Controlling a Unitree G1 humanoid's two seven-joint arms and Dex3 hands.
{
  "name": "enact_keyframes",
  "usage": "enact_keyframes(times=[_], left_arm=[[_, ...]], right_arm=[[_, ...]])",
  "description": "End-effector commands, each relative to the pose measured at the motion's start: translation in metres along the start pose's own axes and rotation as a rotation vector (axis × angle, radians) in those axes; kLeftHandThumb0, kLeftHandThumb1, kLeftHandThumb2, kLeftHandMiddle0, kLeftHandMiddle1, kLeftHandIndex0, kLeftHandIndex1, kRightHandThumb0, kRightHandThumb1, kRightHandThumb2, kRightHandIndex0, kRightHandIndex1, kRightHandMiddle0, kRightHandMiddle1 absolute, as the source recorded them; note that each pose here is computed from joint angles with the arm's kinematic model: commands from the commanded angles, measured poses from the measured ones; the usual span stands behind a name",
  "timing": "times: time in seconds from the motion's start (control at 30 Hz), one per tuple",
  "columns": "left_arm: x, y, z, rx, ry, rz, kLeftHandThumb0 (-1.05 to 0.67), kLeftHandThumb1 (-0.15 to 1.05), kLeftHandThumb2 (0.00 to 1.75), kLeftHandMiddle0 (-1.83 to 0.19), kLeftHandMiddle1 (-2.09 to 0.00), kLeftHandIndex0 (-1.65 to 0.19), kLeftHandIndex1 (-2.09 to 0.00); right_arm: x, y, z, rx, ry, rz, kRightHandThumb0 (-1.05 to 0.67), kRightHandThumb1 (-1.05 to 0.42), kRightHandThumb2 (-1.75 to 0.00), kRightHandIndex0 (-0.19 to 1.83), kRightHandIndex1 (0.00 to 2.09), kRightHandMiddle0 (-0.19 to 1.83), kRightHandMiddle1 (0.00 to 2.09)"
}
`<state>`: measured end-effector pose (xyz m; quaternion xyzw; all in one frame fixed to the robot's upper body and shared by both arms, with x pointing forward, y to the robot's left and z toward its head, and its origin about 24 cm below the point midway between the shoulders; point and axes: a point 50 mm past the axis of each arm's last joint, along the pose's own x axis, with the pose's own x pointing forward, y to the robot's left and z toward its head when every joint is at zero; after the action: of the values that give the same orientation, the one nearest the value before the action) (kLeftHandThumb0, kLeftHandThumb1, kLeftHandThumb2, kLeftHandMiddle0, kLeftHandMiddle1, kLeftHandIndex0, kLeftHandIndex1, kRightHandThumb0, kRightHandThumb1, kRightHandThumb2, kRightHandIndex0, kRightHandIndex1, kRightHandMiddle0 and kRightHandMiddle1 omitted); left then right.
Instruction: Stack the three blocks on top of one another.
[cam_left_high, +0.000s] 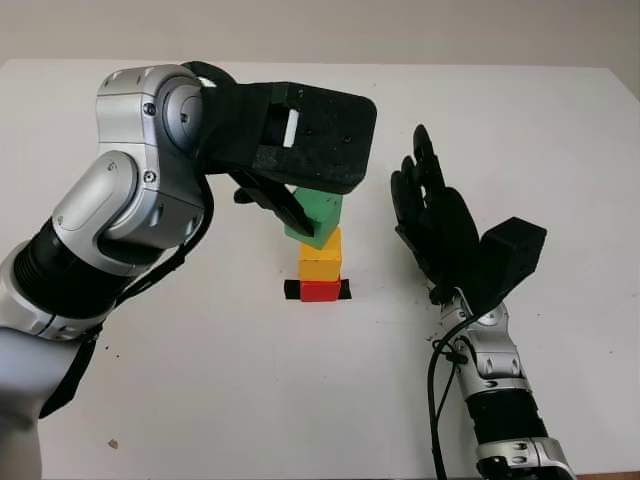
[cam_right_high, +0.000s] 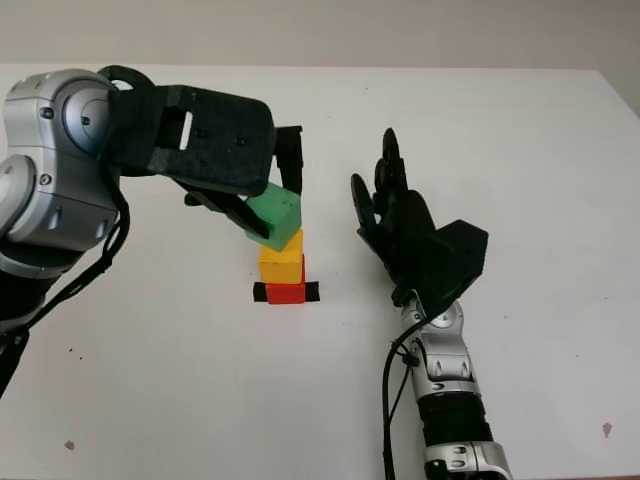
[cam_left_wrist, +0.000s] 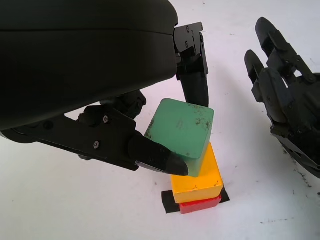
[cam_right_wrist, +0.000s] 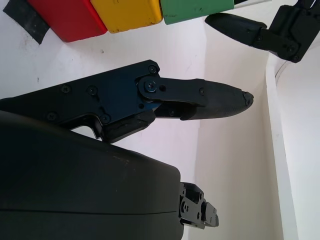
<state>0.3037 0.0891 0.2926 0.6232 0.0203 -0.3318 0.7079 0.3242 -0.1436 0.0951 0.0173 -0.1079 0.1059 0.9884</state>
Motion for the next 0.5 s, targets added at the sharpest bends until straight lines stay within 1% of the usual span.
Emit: enact_keyframes(times=[0.0, 0.03, 0.07, 0.13, 0.17, 0.2, 0.23, 0.33, 0.37, 0.4, 0.47], left_arm=[[-0.0044, 0.0065, 0.0051, 0.012, -0.011, 0.014, -0.22, 1.05, 0.17, -0.74, -2.09, -0.10, -2.09], [-0.0040, 0.0065, 0.0048, 0.010, -0.011, 0.014, -0.21, 1.05, 0.17, -0.75, -2.09, -0.14, -2.09], [-0.0037, 0.0064, 0.0046, 0.010, -0.009, 0.013, -0.22, 1.05, 0.16, -0.73, -2.09, -0.06, -2.09], [-0.0032, 0.0062, 0.0045, 0.015, -0.009, 0.013, -0.23, 1.05, 0.15, -0.71, -2.09, -0.14, -2.09], [-0.0031, 0.0061, 0.0045, 0.021, -0.010, 0.011, -0.23, 1.05, 0.15, -0.69, -2.09, -0.11, -2.09], [-0.0030, 0.0061, 0.0043, 0.016, -0.010, 0.011, -0.23, 1.05, 0.15, -0.69, -2.09, -0.14, -2.09], [-0.0029, 0.0061, 0.0042, 0.019, -0.008, 0.011, -0.23, 1.05, 0.14, -0.67, -2.09, -0.11, -2.09], [-0.0027, 0.0062, 0.0039, 0.016, -0.006, 0.012, -0.24, 1.05, 0.14, -0.69, -2.09, -0.20, -2.09], [-0.0026, 0.0062, 0.0038, 0.015, -0.006, 0.011, -0.24, 1.05, 0.15, -0.77, -2.09, -0.31, -2.09], [-0.0025, 0.0061, 0.0038, 0.019, -0.009, 0.012, -0.24, 1.05, 0.15, -0.79, -2.09, -0.39, -2.09], [-0.0023, 0.0056, 0.0032, 0.014, -0.012, 0.014, -0.23, 1.05, 0.15, -0.80, -2.09, -0.41, -2.09]], right_arm=[[-0.0004, -0.0006, 0.0005, 0.002, -0.013, 0.000, -0.75, -1.05, -0.49, -0.19, 0.00, -0.19, 0.05], [-0.0005, -0.0008, 0.0000, 0.001, -0.009, -0.002, -0.75, -1.05, -0.49, -0.19, 0.00, -0.19, 0.05], [-0.0007, -0.0010, -0.0004, -0.002, -0.006, -0.004, -0.77, -1.05, -0.49, -0.19, 0.00, -0.18, 0.05], [-0.0011, -0.0011, -0.0009, 0.002, -0.006, -0.001, -0.78, -1.05, -0.48, -0.19, 0.00, -0.19, 0.05], [-0.0012, -0.0008, -0.0009, 0.007, -0.012, 0.000, -0.77, -1.05, -0.48, -0.19, 0.00, -0.19, 0.05], [-0.0012, -0.0006, -0.0010, 0.010, -0.015, 0.000, -0.75, -1.05, -0.48, -0.19, 0.00, -0.19, 0.04], [-0.0011, -0.0002, -0.0010, 0.011, -0.015, -0.001, -0.74, -1.05, -0.49, -0.19, 0.00, -0.19, 0.04], [-0.0011, 0.0007, -0.0009, 0.007, -0.009, -0.008, -0.76, -1.05, -0.49, -0.19, 0.00, -0.19, 0.05], [-0.0011, 0.0008, -0.0010, 0.002, -0.010, -0.010, -0.76, -1.05, -0.49, -0.19, 0.00, -0.19, 0.05], [-0.0012, 0.0006, -0.0010, 0.001, -0.011, -0.008, -0.76, -1.05, -0.49, -0.19, 0.00, -0.19, 0.05], [-0.0011, 0.0004, -0.0010, 0.002, -0.015, -0.006, -0.74, -1.05, -0.49, -0.19, 0.00, -0.19, 0.05]])
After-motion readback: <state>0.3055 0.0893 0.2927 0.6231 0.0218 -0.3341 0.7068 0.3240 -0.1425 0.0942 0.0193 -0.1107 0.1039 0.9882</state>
